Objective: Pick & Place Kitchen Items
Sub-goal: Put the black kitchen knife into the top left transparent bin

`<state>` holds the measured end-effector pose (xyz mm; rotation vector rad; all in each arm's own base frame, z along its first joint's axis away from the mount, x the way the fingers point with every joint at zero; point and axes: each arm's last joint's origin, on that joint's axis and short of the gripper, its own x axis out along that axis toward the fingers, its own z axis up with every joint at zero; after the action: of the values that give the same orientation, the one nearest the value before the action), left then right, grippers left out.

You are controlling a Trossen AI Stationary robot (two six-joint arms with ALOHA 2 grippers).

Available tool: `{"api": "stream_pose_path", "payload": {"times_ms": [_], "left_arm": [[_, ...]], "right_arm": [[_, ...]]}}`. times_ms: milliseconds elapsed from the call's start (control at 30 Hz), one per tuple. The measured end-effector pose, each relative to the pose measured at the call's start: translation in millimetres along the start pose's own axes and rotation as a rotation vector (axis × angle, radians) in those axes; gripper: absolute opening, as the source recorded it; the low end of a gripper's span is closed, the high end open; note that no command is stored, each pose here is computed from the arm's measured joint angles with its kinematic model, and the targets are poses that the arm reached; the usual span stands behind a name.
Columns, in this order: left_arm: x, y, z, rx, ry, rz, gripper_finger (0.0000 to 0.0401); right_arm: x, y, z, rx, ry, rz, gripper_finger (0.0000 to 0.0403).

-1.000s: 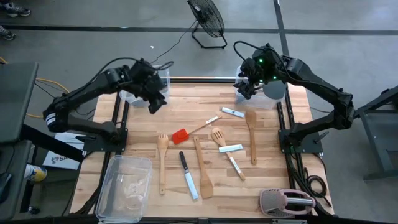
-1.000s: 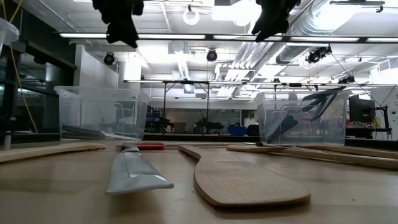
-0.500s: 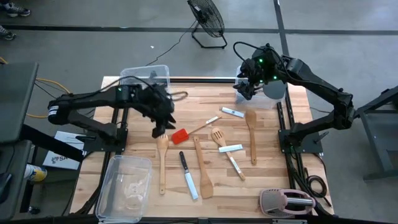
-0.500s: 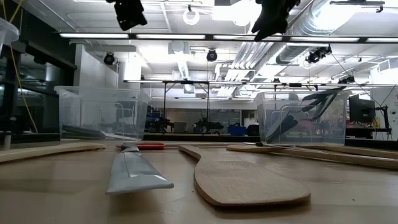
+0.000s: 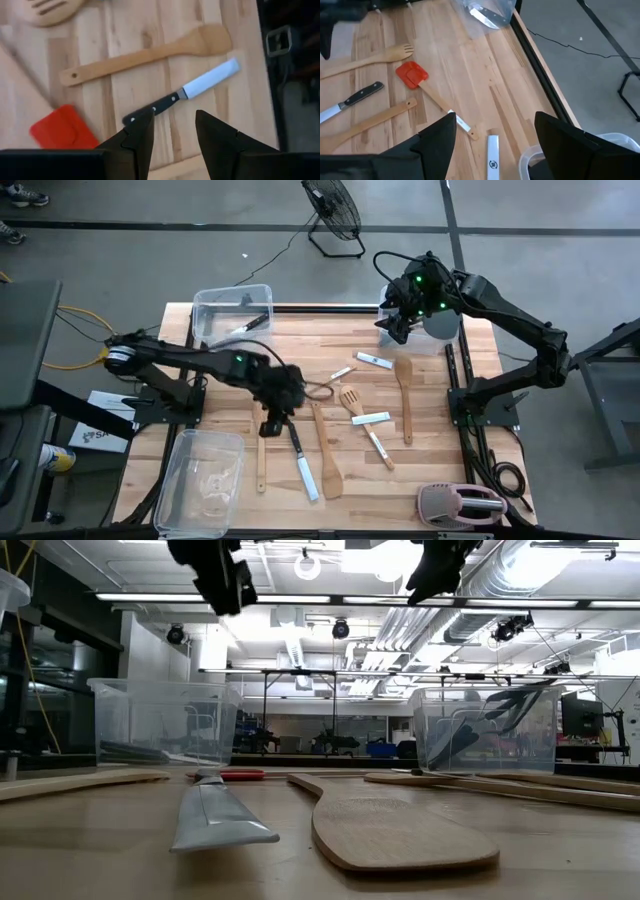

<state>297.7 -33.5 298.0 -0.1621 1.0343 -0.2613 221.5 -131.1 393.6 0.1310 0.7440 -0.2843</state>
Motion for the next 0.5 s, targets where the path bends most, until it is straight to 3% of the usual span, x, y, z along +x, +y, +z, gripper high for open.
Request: {"api": "stream_pose_path", "payload": {"times_ms": [333,500], "left_arm": [[65,-5,0,0.373,0.161,-0.014,0.0146],[84,-4,-4,0.589,0.225,-0.021,0.0183]], "right_arm": [[0,0,-1,0.005,0.005,-0.003,0.0261],[0,0,-2,0.010,0.016,-0.003,0.0261]]}}
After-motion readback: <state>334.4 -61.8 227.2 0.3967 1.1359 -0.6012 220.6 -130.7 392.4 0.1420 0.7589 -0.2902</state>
